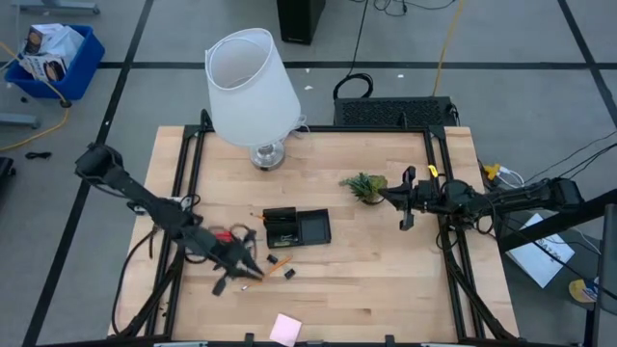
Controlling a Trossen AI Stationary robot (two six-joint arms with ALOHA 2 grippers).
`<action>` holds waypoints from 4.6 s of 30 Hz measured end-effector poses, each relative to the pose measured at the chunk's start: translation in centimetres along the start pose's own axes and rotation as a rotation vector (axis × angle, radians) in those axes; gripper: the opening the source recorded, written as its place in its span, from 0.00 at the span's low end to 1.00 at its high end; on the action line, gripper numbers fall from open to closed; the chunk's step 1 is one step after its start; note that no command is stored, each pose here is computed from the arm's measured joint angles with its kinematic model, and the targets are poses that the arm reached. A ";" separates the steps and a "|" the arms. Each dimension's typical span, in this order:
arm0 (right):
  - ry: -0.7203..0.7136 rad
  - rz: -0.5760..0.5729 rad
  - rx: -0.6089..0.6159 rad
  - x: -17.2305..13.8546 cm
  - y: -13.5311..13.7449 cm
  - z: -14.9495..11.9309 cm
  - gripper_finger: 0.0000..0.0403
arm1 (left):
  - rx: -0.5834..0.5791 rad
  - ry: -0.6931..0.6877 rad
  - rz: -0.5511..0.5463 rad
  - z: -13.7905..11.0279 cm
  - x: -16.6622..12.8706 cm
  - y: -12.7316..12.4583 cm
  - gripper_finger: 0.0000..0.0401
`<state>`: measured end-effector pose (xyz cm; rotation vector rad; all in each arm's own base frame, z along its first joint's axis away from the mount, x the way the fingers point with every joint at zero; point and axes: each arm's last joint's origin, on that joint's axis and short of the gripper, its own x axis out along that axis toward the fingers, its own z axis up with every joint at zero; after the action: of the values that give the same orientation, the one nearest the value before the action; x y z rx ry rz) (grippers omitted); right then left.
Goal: Pick and place office supplies into organizer
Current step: Put the pink sticky note into the black desk organizer
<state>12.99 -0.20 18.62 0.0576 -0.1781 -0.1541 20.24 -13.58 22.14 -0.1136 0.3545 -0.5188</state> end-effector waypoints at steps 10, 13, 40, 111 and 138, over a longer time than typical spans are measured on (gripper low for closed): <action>0.000 0.000 0.000 0.0 0.0 0.0 0.00 | -0.056 0.387 -0.177 0.9 6.0 -2.0 0.12; 0.000 0.001 0.000 0.0 0.0 0.0 0.00 | -0.068 0.402 -0.262 0.4 8.0 -2.3 0.12; 0.004 0.001 0.000 0.0 0.0 0.0 0.00 | -0.166 0.424 -0.330 -4.8 14.8 0.3 0.01; 0.011 0.001 -0.001 0.0 0.0 -0.1 0.00 | -0.129 0.361 0.301 -6.5 15.6 5.0 0.01; 0.007 0.001 -0.001 0.0 0.0 -0.1 0.00 | 0.203 0.393 0.282 -3.7 13.1 0.9 0.43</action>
<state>13.00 -0.19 18.54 0.0575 -0.1707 -0.1530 29.94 -19.45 14.60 0.2361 0.6877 -0.2916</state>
